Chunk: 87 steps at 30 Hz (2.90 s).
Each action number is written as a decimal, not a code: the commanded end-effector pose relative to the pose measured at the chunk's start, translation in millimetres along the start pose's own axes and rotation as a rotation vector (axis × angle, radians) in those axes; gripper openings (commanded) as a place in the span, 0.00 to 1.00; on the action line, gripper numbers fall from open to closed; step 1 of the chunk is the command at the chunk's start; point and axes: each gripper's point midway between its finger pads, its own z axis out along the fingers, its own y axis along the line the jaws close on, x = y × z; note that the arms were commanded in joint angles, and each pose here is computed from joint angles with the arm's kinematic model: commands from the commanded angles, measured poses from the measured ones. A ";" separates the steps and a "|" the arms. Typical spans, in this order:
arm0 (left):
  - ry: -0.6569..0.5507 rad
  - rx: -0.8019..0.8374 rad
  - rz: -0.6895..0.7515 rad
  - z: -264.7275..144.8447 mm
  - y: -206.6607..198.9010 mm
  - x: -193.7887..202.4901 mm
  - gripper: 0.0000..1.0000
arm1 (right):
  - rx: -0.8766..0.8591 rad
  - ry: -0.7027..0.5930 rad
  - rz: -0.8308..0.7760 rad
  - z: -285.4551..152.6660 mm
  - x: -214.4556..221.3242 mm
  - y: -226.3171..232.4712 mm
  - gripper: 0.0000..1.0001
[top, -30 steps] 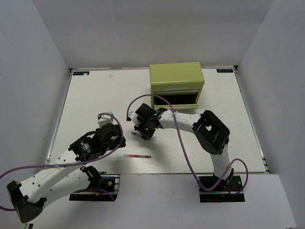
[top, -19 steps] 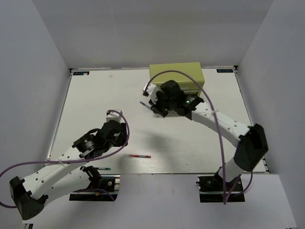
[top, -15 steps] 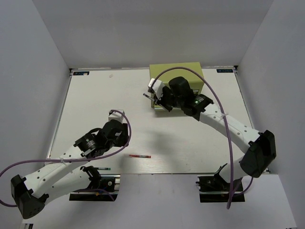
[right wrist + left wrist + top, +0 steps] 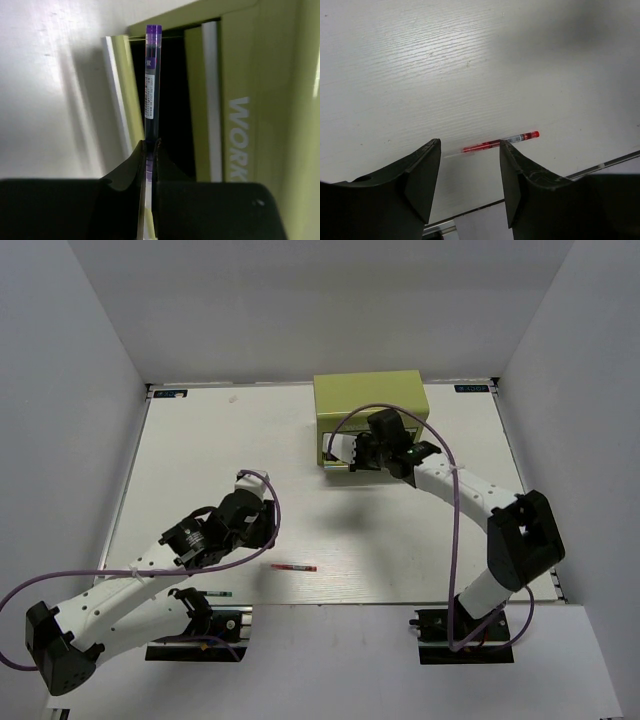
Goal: Sort the stationery into containers
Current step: Place the pen in the drawer, then pick up the pen from the center of the board.
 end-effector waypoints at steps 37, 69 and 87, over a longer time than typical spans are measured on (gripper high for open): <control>0.332 0.659 0.780 40.9 -91.6 54.1 0.58 | -0.089 -0.169 0.217 -49.6 -9.9 -45.0 0.50; 0.707 0.312 1.002 87.7 -54.5 122.3 0.56 | -0.018 -0.201 0.471 -88.3 29.6 -57.8 0.52; 0.436 0.174 0.917 122.4 -92.8 58.9 0.15 | -0.001 -0.206 0.539 -102.4 38.2 -56.9 0.54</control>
